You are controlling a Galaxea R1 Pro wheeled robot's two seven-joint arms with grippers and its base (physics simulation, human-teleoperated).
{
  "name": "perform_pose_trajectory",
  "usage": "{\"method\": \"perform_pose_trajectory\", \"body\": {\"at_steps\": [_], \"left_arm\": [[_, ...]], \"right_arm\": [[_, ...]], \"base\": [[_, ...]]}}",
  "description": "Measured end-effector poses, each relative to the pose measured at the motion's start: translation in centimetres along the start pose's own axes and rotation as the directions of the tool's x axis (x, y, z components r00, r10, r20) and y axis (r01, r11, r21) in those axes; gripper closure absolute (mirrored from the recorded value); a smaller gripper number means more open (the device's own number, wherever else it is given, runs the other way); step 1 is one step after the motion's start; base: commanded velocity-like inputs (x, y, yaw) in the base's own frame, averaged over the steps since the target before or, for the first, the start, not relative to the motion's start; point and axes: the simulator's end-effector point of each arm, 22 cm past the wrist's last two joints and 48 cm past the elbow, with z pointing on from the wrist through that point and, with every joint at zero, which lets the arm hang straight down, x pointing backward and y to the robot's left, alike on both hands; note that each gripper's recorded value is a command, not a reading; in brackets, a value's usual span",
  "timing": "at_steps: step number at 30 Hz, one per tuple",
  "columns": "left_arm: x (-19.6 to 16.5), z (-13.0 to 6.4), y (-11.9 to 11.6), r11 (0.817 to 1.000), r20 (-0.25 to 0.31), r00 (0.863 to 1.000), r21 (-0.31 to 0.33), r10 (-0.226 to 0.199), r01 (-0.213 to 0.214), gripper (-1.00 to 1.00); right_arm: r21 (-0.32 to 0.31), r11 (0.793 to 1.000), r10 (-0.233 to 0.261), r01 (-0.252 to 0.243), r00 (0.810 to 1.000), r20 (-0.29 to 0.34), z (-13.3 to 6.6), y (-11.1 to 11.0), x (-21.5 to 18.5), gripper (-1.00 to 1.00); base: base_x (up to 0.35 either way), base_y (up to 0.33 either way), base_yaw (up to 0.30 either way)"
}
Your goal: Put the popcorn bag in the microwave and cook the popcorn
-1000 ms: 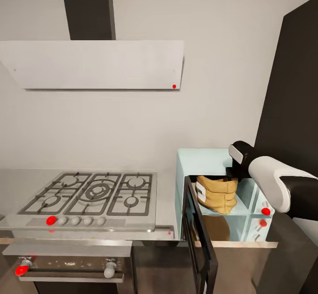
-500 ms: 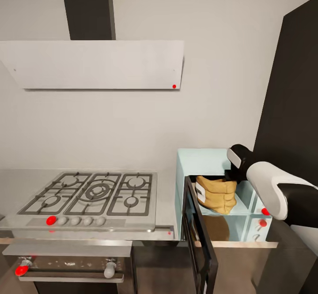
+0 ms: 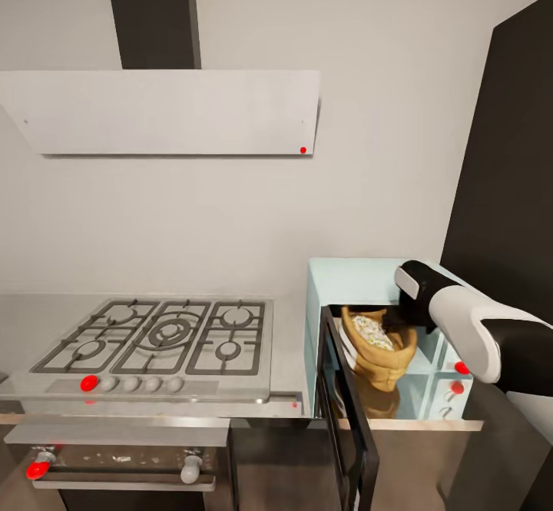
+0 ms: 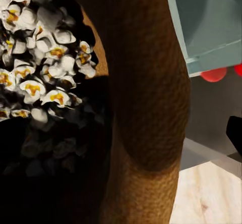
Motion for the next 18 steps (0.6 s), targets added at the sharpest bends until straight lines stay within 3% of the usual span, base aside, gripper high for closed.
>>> {"method": "perform_pose_trajectory", "body": {"at_steps": [2, 6, 16, 18], "left_arm": [[0.0, 0.0, 0.0, 1.000, 0.001, 1.000, 0.000, 0.000, 0.000, -1.00], [0.0, 0.0, -0.1, 1.000, 0.000, 1.000, 0.006, 0.001, -0.001, -1.00], [0.1, 0.0, -0.5, 1.000, -0.002, 1.000, 0.008, 0.008, -0.008, -1.00], [0.0, 0.0, -0.5, 1.000, -0.001, 1.000, 0.009, 0.010, -0.010, -1.00]], "right_arm": [[-0.010, 1.000, -0.021, 0.021, 1.000, 0.005, 0.0, 0.0, -0.1, -1.00], [-0.071, 0.997, 0.010, -0.010, 1.000, 0.001, 0.1, 0.8, -0.1, -1.00], [-0.111, 0.994, 0.011, -0.010, 1.000, 0.015, -0.3, 1.6, -0.7, -1.00], [-0.131, 0.991, 0.017, -0.011, 0.999, 0.044, -1.1, 2.0, -1.7, -1.00]], "base": [[0.000, 0.000, 0.000], [-0.084, 0.000, 0.000], [-0.331, 0.000, 0.000], [-0.347, 0.000, 0.000]]}}
